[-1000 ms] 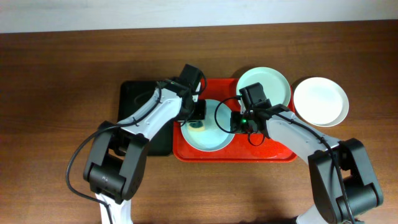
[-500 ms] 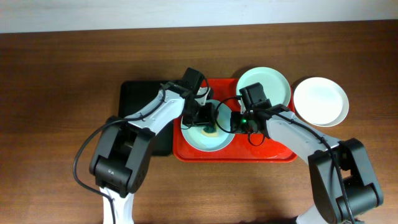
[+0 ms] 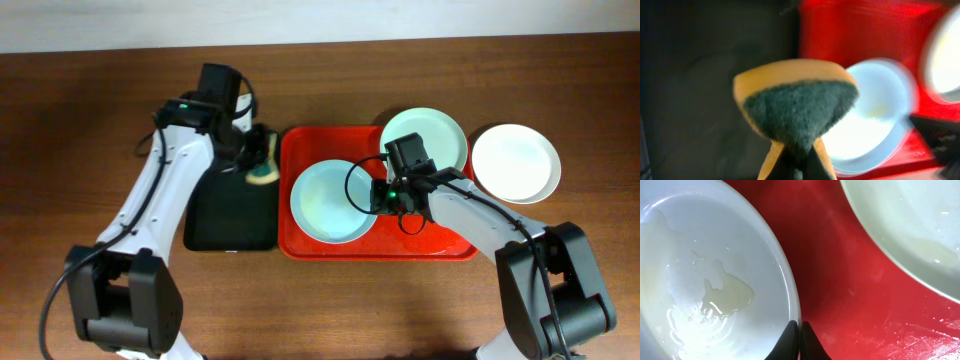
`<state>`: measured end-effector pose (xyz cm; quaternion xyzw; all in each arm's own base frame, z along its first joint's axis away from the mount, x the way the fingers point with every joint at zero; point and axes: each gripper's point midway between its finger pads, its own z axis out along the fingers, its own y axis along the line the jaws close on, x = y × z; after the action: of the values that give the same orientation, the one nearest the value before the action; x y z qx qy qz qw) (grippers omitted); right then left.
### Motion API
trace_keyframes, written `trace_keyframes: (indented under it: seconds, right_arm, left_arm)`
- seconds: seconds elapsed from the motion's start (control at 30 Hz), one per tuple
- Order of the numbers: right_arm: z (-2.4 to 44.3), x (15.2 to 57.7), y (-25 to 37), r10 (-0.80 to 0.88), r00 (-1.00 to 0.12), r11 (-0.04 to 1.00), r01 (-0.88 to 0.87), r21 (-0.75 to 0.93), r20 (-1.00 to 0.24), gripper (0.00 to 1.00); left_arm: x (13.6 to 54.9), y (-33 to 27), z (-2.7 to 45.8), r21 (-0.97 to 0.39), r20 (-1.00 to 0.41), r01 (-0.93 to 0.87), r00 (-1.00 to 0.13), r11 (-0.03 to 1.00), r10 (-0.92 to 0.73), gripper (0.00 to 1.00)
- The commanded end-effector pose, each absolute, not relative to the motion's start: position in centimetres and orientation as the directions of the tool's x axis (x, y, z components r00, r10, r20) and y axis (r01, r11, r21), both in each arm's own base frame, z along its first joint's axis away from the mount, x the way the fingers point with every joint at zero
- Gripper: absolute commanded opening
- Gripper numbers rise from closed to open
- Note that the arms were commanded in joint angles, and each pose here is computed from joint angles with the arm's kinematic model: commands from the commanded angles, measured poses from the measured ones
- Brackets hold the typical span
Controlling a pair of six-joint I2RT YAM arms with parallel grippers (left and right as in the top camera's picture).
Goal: Clean dirty plates on tray and stack at the side
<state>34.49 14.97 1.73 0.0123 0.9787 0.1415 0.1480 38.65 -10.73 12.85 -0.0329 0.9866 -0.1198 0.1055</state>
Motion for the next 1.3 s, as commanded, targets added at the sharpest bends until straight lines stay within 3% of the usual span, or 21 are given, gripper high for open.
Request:
trace_keyframes:
  seconds: [0.0,0.1,0.47,0.53,0.63,0.7,0.73,0.83,0.93,1.03,1.07,1.17,1.27]
  right_arm:
    - [1.3,34.0,15.3,0.054,-0.96,0.958,-0.027,0.285,-0.274,0.04]
    - [1.3,34.0,15.3,0.054,-0.96,0.958,-0.027,0.285,-0.274,0.04]
    - [1.3,34.0,15.3,0.054,-0.96,0.958,-0.027,0.285,-0.274,0.04]
    - [1.3,34.0,15.3,0.054,-0.96,0.958,-0.027,0.285,-0.274,0.04]
    - [1.3,34.0,15.3,0.054,-0.96,0.958,-0.027,0.285,-0.274,0.04]
    - [1.3,34.0,15.3,0.054,-0.96,0.958,-0.027,0.285,-0.274,0.07]
    - [1.3,34.0,15.3,0.054,-0.96,0.958,-0.027,0.285,-0.274,0.16]
    - [1.3,34.0,15.3,0.054,-0.96,0.958,-0.027,0.284,-0.274,0.3]
    - [1.3,33.9,15.2,0.053,-0.962,0.959,-0.025,0.282,-0.268,0.31]
    - [1.2,33.7,15.2,0.053,-0.964,0.96,-0.023,0.28,-0.261,0.31]
    - [1.2,33.7,15.2,0.053,-0.964,0.96,-0.023,0.28,-0.261,0.29]
    - [1.2,33.8,15.2,0.054,-0.963,0.959,-0.024,0.281,-0.265,0.17]
    - [1.2,33.8,15.2,0.054,-0.963,0.959,-0.023,0.281,-0.263,0.15]
  left_arm:
    - [37.7,-5.7,11.2,-0.017,-0.174,-0.068,-0.982,0.998,-0.07,0.0]
    - [36.6,-4.3,9.4,0.048,-0.144,-0.084,-0.987,0.995,-0.076,0.0]
    - [34.7,-4.0,2.8,0.049,-0.136,-0.084,-0.988,0.995,-0.077,0.0]
    - [34.6,-3.9,2.6,0.051,-0.138,-0.085,-0.987,0.995,-0.077,0.13]
    - [35.1,-3.7,2.9,0.065,-0.158,-0.088,-0.984,0.994,-0.077,0.22]
    - [35.5,-4.3,3.8,0.034,-0.159,-0.084,-0.984,0.996,-0.078,0.59]
    - [35.8,-4.6,4.5,0.015,-0.164,-0.083,-0.983,0.996,-0.079,0.63]
    - [37.4,-4.8,8.4,-0.019,-0.232,-0.124,-0.965,0.992,-0.125,0.7]
    - [39.2,-3.3,13.8,-0.05,-0.334,-0.169,-0.926,0.984,-0.176,0.75]
    - [40.4,-0.3,20.7,-0.09,-0.467,-0.233,-0.849,0.968,-0.248,0.82]
    - [40.4,0.8,22.8,-0.105,-0.511,-0.255,-0.815,0.961,-0.272,1.0]
    - [39.8,2.7,25.9,-0.124,-0.575,-0.292,-0.757,0.948,-0.309,0.99]
    - [39.1,4.1,27.4,-0.134,-0.605,-0.32,-0.723,0.938,-0.333,0.99]
